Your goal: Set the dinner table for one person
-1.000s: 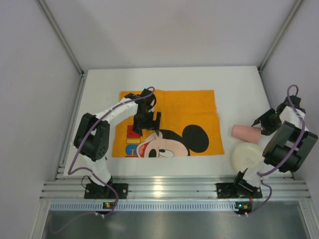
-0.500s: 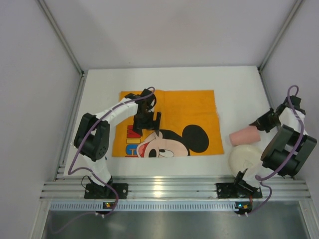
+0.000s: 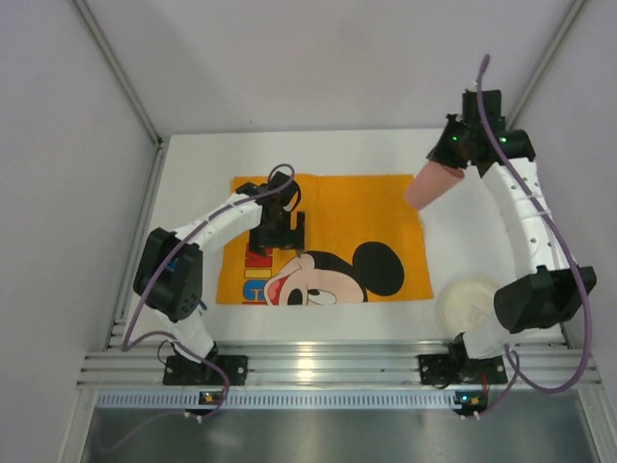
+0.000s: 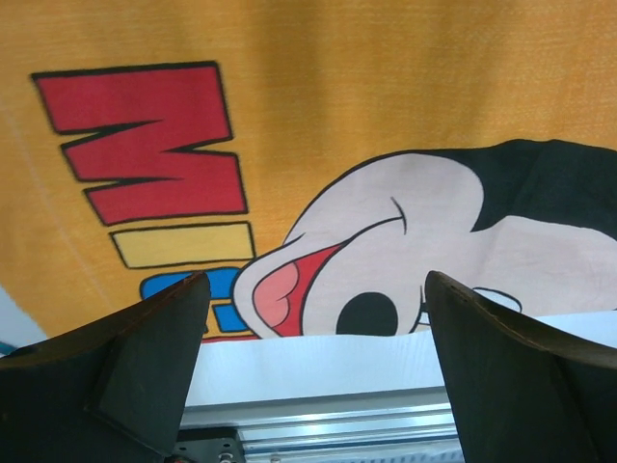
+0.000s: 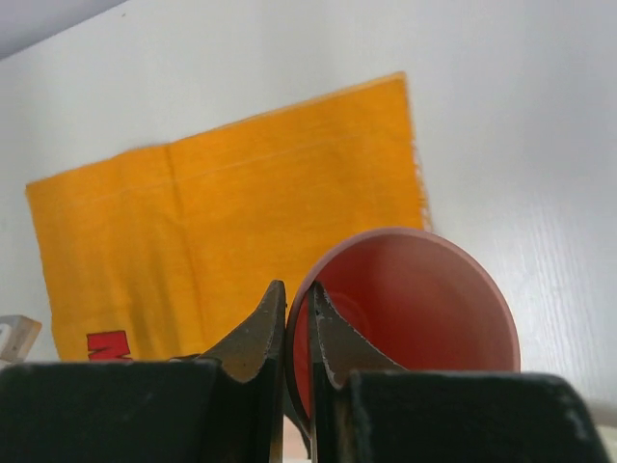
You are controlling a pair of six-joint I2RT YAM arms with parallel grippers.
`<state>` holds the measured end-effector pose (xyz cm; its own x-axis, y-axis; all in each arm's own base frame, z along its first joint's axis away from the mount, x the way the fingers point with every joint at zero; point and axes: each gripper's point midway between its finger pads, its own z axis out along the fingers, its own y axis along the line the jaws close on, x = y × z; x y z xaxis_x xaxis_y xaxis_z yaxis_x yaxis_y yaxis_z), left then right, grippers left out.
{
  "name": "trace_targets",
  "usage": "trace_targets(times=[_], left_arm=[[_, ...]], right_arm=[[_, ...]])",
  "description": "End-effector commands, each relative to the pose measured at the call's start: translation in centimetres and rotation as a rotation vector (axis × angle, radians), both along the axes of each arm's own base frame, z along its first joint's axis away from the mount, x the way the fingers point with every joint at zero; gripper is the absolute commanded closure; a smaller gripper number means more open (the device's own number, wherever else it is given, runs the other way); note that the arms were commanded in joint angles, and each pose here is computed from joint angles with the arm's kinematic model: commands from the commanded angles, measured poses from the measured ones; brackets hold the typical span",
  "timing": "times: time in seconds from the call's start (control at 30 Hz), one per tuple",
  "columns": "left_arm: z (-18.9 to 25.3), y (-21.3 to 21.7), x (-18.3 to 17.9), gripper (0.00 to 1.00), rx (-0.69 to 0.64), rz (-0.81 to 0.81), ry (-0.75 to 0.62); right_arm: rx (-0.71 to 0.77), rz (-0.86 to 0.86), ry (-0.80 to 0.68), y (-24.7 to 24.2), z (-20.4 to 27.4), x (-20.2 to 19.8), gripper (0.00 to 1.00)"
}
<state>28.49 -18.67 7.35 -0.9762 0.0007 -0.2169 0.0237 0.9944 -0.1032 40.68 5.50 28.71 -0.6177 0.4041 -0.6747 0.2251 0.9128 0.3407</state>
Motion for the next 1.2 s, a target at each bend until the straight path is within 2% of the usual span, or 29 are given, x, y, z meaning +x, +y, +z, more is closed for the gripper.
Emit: trace_targets(times=[0.0, 0.1, 0.23, 0.37, 0.6, 0.73, 0.93, 1.17], left_arm=[[2.4, 1.6, 0.5, 0.02, 0.017, 0.082, -0.121], [2.7, 1.7, 0.1, 0.02, -0.009, 0.084, -0.140], [2.8, 1.8, -0.8, 0.02, -0.031, 0.084, -0.137], [3.3, 2.0, -1.7, 0.02, -0.064, 0.091, -0.152], [2.7, 2.5, -2.8, 0.02, -0.069, 0.096, -0.148], [2.5, 2.4, -3.1, 0.02, -0.077, 0.092, -0.141], [2.4, 2.6, -3.5, 0.02, -0.064, 0.073, -0.123], [2.5, 3.0, -3.3, 0.02, -0.037, 0.050, -0.126]], right_arm=[[-0.148, 0.036, -0.001, 3.7, 0.1, 1.1, 1.00], [-0.272, 0.030, -0.011, 5.1, -0.4, 3.5, 1.00], [-0.425, -0.038, 0.019, 4.5, -1.5, 6.2, 1.00], [-0.497, -0.067, 0.001, 5.4, -2.8, 9.2, 1.00], [-0.457, -0.056, -0.015, 9.3, -7.0, 10.6, 1.00], [-0.446, -0.063, -0.077, 11.2, -8.7, 11.1, 1.00], [-0.481, -0.086, -0.041, 11.9, -13.7, 11.7, 1.00], [-0.446, -0.123, -0.016, 11.5, -14.6, 10.3, 1.00]])
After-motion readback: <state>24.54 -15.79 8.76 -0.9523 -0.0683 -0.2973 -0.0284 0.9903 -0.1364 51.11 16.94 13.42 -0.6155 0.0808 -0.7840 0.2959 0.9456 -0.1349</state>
